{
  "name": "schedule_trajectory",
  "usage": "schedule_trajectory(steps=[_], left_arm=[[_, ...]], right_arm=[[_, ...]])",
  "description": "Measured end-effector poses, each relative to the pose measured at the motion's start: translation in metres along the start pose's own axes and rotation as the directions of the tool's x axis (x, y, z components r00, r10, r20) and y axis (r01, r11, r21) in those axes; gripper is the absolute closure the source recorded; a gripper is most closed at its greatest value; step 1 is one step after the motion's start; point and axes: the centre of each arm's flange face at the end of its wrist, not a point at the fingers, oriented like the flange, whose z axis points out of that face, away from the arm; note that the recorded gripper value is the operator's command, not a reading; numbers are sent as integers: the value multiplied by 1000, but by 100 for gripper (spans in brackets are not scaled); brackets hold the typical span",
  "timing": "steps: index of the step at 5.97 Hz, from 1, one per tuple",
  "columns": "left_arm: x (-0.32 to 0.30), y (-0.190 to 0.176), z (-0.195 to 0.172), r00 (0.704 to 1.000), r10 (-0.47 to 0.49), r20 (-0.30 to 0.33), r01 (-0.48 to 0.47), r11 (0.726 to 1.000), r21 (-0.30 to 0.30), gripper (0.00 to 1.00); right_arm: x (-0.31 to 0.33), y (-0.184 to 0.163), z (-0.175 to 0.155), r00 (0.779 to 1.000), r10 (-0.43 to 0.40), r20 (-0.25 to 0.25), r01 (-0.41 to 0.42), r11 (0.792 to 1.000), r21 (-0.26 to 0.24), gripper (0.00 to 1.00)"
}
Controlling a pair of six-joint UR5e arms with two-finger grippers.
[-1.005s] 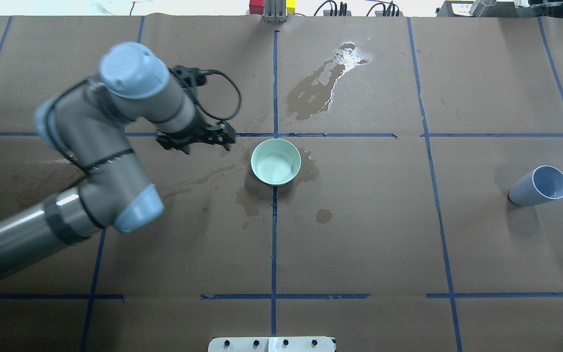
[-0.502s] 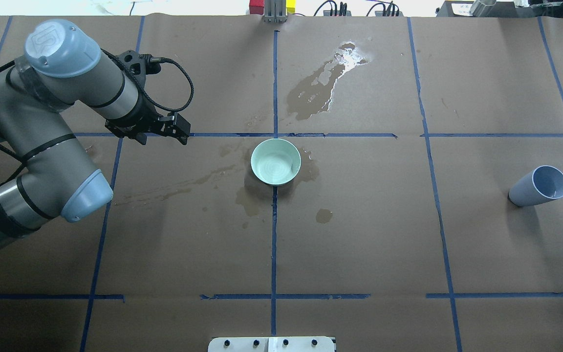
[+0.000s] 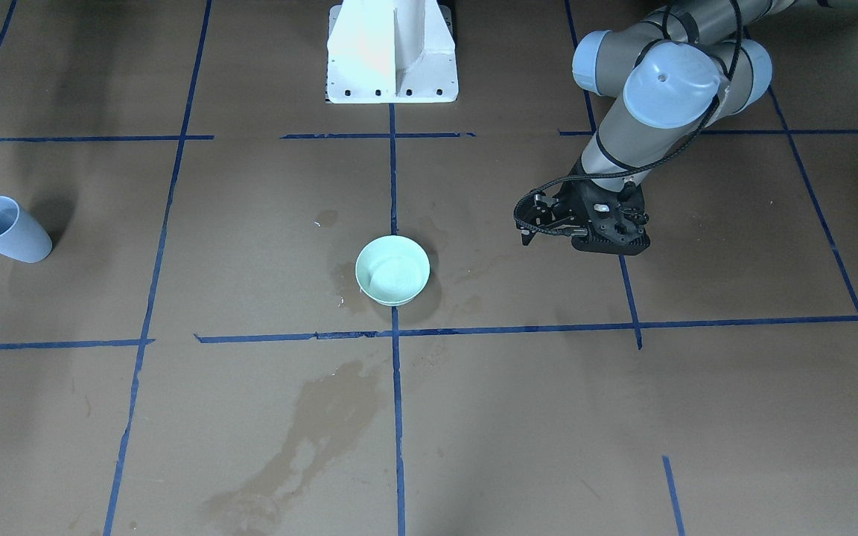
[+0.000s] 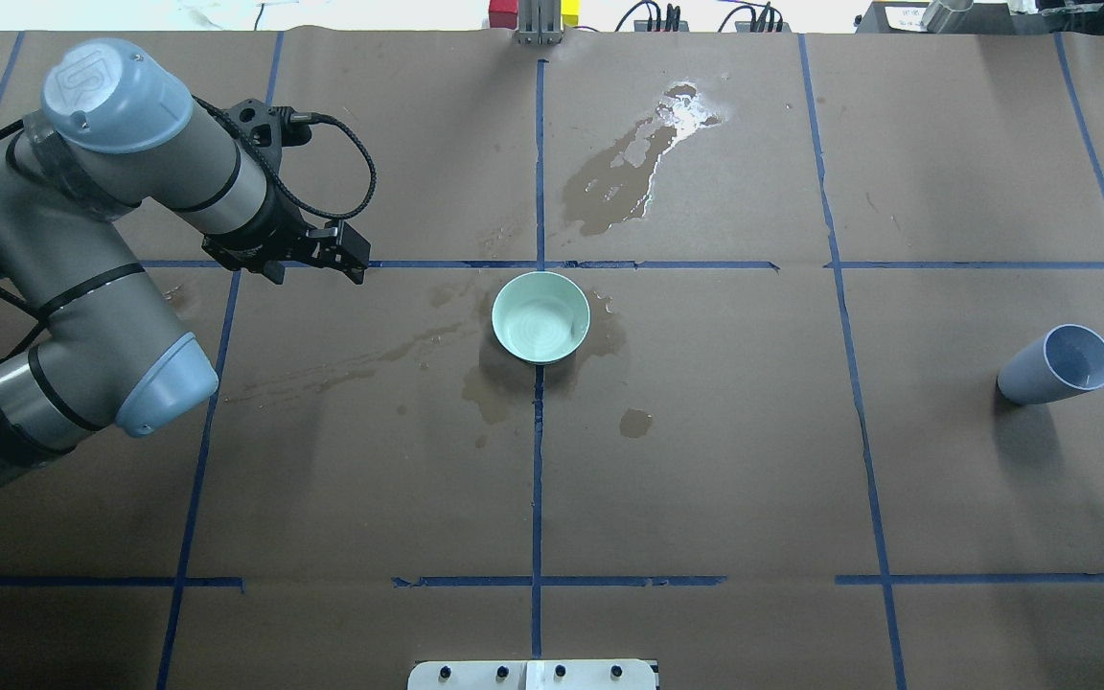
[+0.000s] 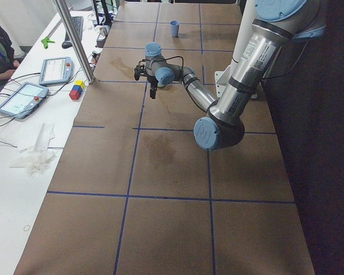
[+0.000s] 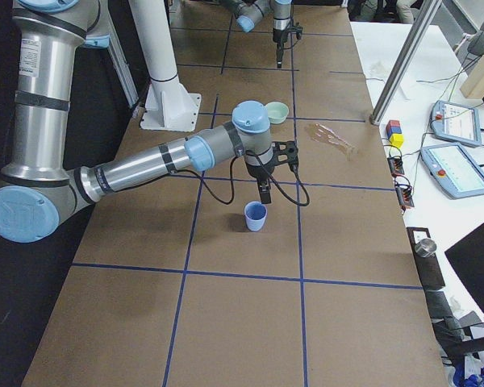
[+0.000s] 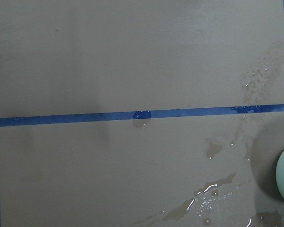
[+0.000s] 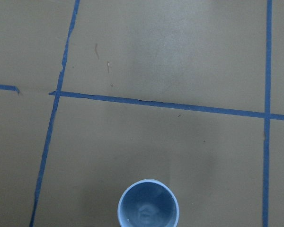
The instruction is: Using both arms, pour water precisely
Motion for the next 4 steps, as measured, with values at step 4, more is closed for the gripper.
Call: schedule_trajectory(steps=[4], left_arm=[[0, 0, 0, 1000, -2, 0, 2, 1000, 1, 0]], right_arm=[[-1, 94, 52, 999, 2, 43, -11, 979, 202, 0]])
